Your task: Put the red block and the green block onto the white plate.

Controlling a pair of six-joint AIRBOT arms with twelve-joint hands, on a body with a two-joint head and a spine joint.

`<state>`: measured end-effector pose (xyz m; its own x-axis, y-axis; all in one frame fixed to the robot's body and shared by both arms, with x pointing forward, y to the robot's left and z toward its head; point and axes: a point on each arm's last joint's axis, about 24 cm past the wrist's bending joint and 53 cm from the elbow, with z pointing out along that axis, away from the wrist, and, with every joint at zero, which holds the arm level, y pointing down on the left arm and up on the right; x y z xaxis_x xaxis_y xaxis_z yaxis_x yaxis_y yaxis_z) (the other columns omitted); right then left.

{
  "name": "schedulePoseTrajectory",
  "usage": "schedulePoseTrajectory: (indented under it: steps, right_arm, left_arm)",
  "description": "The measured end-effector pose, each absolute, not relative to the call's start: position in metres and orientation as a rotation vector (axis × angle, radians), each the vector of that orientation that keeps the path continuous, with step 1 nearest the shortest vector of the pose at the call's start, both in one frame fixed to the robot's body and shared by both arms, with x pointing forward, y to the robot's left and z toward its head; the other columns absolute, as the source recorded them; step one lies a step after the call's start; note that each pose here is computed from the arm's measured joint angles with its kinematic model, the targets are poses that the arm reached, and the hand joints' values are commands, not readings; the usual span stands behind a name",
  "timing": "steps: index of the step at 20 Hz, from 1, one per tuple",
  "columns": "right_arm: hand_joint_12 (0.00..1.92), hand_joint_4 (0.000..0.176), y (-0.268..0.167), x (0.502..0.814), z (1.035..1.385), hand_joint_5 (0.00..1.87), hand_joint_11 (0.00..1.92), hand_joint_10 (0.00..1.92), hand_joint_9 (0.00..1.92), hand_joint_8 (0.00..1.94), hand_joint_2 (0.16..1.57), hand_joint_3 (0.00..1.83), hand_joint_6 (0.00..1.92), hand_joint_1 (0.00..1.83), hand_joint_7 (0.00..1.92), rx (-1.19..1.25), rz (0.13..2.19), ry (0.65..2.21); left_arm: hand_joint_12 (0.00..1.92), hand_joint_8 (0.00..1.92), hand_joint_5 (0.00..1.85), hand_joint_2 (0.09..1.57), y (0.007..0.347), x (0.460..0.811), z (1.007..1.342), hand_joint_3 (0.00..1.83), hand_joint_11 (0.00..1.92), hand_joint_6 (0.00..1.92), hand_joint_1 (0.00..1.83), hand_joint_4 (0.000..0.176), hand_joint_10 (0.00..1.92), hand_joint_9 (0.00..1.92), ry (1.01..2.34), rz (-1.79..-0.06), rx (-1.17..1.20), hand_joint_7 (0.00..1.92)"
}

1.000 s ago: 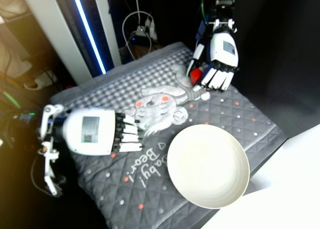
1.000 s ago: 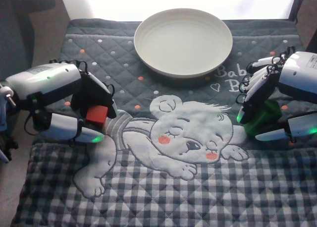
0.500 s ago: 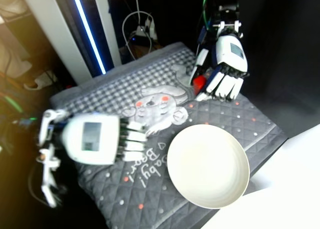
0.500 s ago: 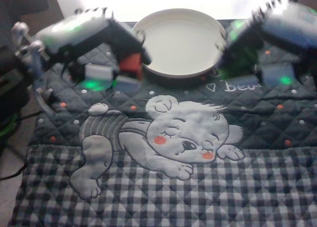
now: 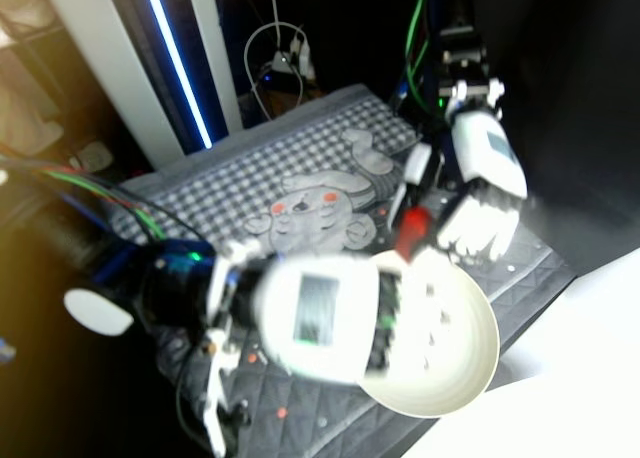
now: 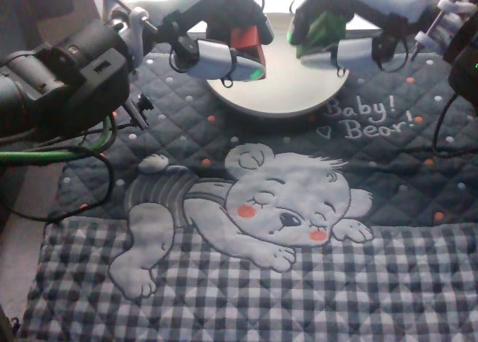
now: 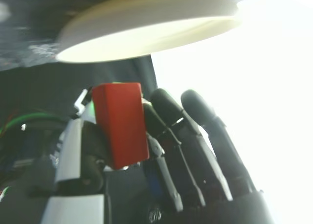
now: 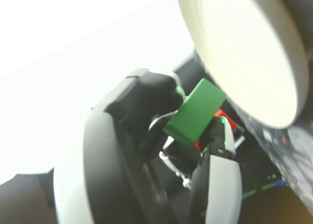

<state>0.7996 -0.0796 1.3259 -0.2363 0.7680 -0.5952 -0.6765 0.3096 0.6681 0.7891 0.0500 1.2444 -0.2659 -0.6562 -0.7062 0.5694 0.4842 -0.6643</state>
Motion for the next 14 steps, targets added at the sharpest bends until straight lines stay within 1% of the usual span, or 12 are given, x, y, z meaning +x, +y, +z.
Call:
schedulePoseTrajectory:
  steps: [1, 2, 3, 4, 5, 6, 7, 8, 9, 10, 11, 14]
  right_arm:
    - [0.88, 0.040, -0.077, 0.799, 1.323, 0.26, 0.04, 0.46, 0.10, 0.27, 0.97, 0.00, 0.08, 0.73, 0.18, 0.101, 1.350, 1.216]
    - [0.56, 0.032, -0.075, 0.797, 1.323, 0.16, 0.01, 0.17, 0.08, 0.07, 0.94, 0.00, 0.02, 0.63, 0.12, 0.102, 1.359, 1.216]
    - [0.28, 0.014, -0.073, 0.794, 1.325, 0.06, 0.00, 0.03, 0.02, 0.02, 0.95, 0.00, 0.01, 0.61, 0.03, 0.105, 1.376, 1.210]
    - [0.29, 0.032, -0.070, 0.788, 1.327, 0.09, 0.00, 0.02, 0.07, 0.01, 0.96, 0.00, 0.01, 0.59, 0.07, 0.094, 1.394, 1.205]
    - [0.29, 0.072, -0.067, 0.780, 1.330, 0.11, 0.00, 0.01, 0.07, 0.01, 0.96, 0.00, 0.01, 0.62, 0.08, 0.076, 1.412, 1.194]
    - [0.35, 0.078, -0.062, 0.770, 1.334, 0.15, 0.00, 0.02, 0.11, 0.01, 0.95, 0.00, 0.02, 0.63, 0.13, 0.050, 1.433, 1.186]
    - [0.49, 0.014, -0.063, 0.759, 1.337, 0.09, 0.00, 0.01, 0.08, 0.01, 0.98, 0.00, 0.01, 0.67, 0.08, 0.024, 1.447, 1.179]
    - [0.56, 0.051, -0.070, 0.745, 1.345, 0.09, 0.00, 0.01, 0.10, 0.01, 0.99, 0.00, 0.01, 0.70, 0.10, -0.013, 1.455, 1.158]
    - [0.78, 0.105, -0.081, 0.732, 1.355, 0.08, 0.00, 0.03, 0.17, 0.01, 0.96, 0.00, 0.00, 0.68, 0.15, -0.028, 1.472, 1.122]
    - [0.82, 0.131, -0.096, 0.721, 1.360, 0.08, 0.00, 0.02, 0.19, 0.01, 0.94, 0.00, 0.00, 0.67, 0.18, -0.021, 1.488, 1.084]
    - [0.69, 0.167, -0.115, 0.705, 1.361, 0.06, 0.00, 0.00, 0.17, 0.00, 0.89, 0.00, 0.00, 0.67, 0.18, -0.004, 1.522, 1.039]
    - [0.04, 0.176, -0.132, 0.679, 1.311, 0.03, 0.00, 0.01, 0.10, 0.01, 0.88, 0.00, 0.00, 0.70, 0.09, -0.002, 1.526, 1.128]
  left_arm:
    - [1.38, 0.08, 0.75, 0.95, 0.051, 0.790, 1.242, 0.00, 0.38, 0.02, 0.89, 0.000, 0.29, 0.84, 1.430, -1.167, -0.083, 0.93]
    - [1.46, 0.04, 0.70, 0.93, 0.051, 0.788, 1.242, 0.00, 0.21, 0.00, 0.87, 0.000, 0.28, 0.78, 1.435, -1.168, -0.083, 0.88]
    - [1.38, 0.01, 0.61, 0.92, 0.054, 0.786, 1.244, 0.00, 0.21, 0.00, 0.89, 0.000, 0.26, 0.72, 1.433, -1.169, -0.081, 0.78]
    - [1.31, 0.00, 0.53, 0.93, 0.057, 0.782, 1.246, 0.00, 0.24, 0.00, 0.91, 0.000, 0.23, 0.69, 1.428, -1.170, -0.076, 0.71]
    - [1.24, 0.00, 0.44, 0.93, 0.062, 0.778, 1.250, 0.00, 0.27, 0.00, 0.92, 0.000, 0.16, 0.63, 1.420, -1.165, -0.069, 0.59]
    - [1.23, 0.00, 0.40, 0.93, 0.073, 0.770, 1.255, 0.00, 0.26, 0.00, 0.91, 0.015, 0.08, 0.60, 1.407, -1.163, -0.068, 0.51]
    - [1.21, 0.00, 0.36, 0.92, 0.082, 0.761, 1.258, 0.00, 0.23, 0.00, 0.90, 0.026, 0.03, 0.53, 1.391, -1.167, -0.059, 0.42]
    - [1.21, 0.00, 0.35, 0.92, 0.091, 0.749, 1.257, 0.00, 0.23, 0.00, 0.89, 0.028, 0.02, 0.51, 1.382, -1.177, -0.053, 0.39]
    - [1.19, 0.00, 0.34, 0.91, 0.103, 0.735, 1.256, 0.00, 0.22, 0.00, 0.88, 0.042, 0.01, 0.49, 1.381, -1.181, -0.047, 0.35]
    - [1.25, 0.00, 0.33, 0.90, 0.115, 0.723, 1.253, 0.00, 0.16, 0.00, 0.91, 0.038, 0.00, 0.47, 1.383, -1.171, -0.037, 0.33]
    - [1.23, 0.00, 0.31, 0.90, 0.130, 0.707, 1.252, 0.00, 0.06, 0.00, 0.93, 0.053, 0.00, 0.42, 1.365, -1.185, -0.062, 0.31]
    - [1.08, 0.00, 0.26, 0.88, 0.157, 0.677, 1.236, 0.00, 0.11, 0.00, 0.90, 0.045, 0.00, 0.37, 1.358, -1.196, -0.100, 0.24]
